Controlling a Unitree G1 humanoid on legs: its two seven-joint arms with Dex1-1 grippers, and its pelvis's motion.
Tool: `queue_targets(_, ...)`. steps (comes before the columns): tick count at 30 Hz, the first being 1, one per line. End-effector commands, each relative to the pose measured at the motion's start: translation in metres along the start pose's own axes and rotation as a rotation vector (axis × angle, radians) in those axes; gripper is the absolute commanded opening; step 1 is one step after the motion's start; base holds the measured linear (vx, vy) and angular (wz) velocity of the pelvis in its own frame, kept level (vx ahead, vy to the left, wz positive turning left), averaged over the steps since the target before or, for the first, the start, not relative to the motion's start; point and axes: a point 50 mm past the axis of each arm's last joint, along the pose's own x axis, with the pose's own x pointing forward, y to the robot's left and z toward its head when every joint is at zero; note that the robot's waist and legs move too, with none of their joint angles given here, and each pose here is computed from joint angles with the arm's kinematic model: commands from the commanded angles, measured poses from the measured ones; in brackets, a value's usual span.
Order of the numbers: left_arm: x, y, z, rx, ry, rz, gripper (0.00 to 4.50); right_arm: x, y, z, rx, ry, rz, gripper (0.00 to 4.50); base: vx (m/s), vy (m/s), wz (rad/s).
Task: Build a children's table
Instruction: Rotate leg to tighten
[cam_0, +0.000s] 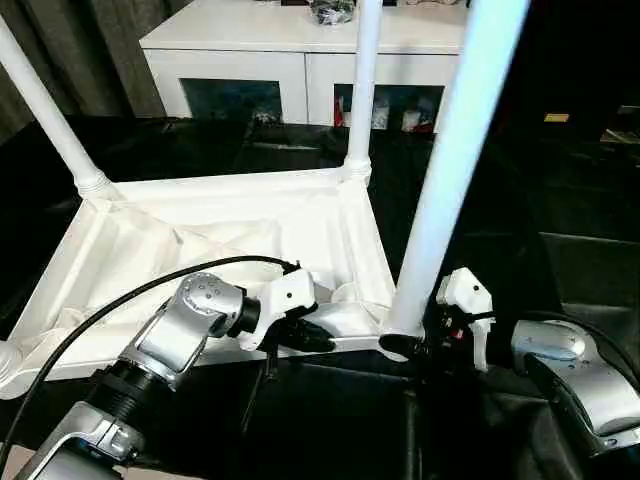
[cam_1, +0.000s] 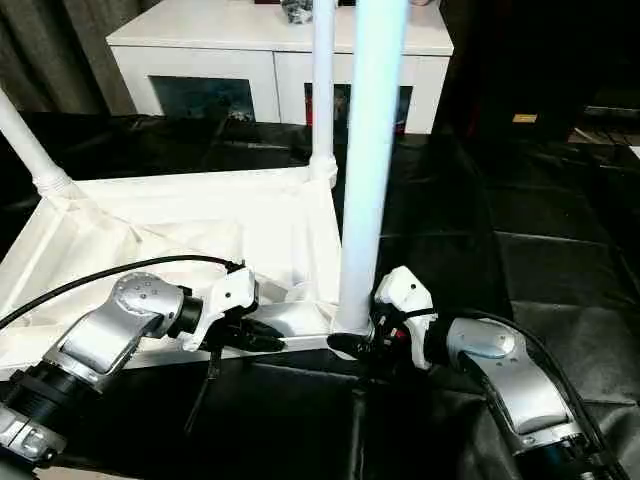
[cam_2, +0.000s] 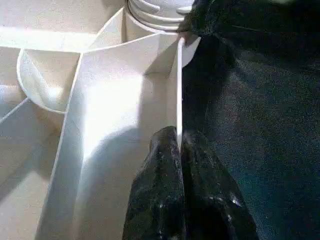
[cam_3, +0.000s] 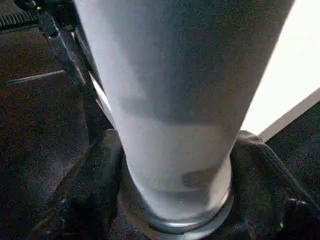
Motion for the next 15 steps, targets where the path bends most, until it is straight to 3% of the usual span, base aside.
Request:
queue_targets(1,0.006,-0.008,-0.009,-0.024,0.037,-0.068,0.00,-0.002,-0.002,-0.002,0.006,0.025,0.007,2.81,0.000,0.000,0.00)
queue_targets(10,0.006,-0.007,-0.009,-0.032,0.036,-0.058,0.00,0.002,-0.011,-0.007,0.029,0.043,-0.104,2.66,0.000,0.000,0.00)
queue_targets(14,0.013,0.001,-0.007,-0.065,0.019,0.043,0.00,0.013,-0.028,-0.010,0.149,-0.002,-0.359,2.66,0.000,0.000,0.00)
queue_targets(15,0.018,0.010,-0.005,-0.089,0.015,0.148,0.00,0.020,-0.033,-0.012,0.246,-0.035,-0.472,2.66,0.000,0.000,0.00)
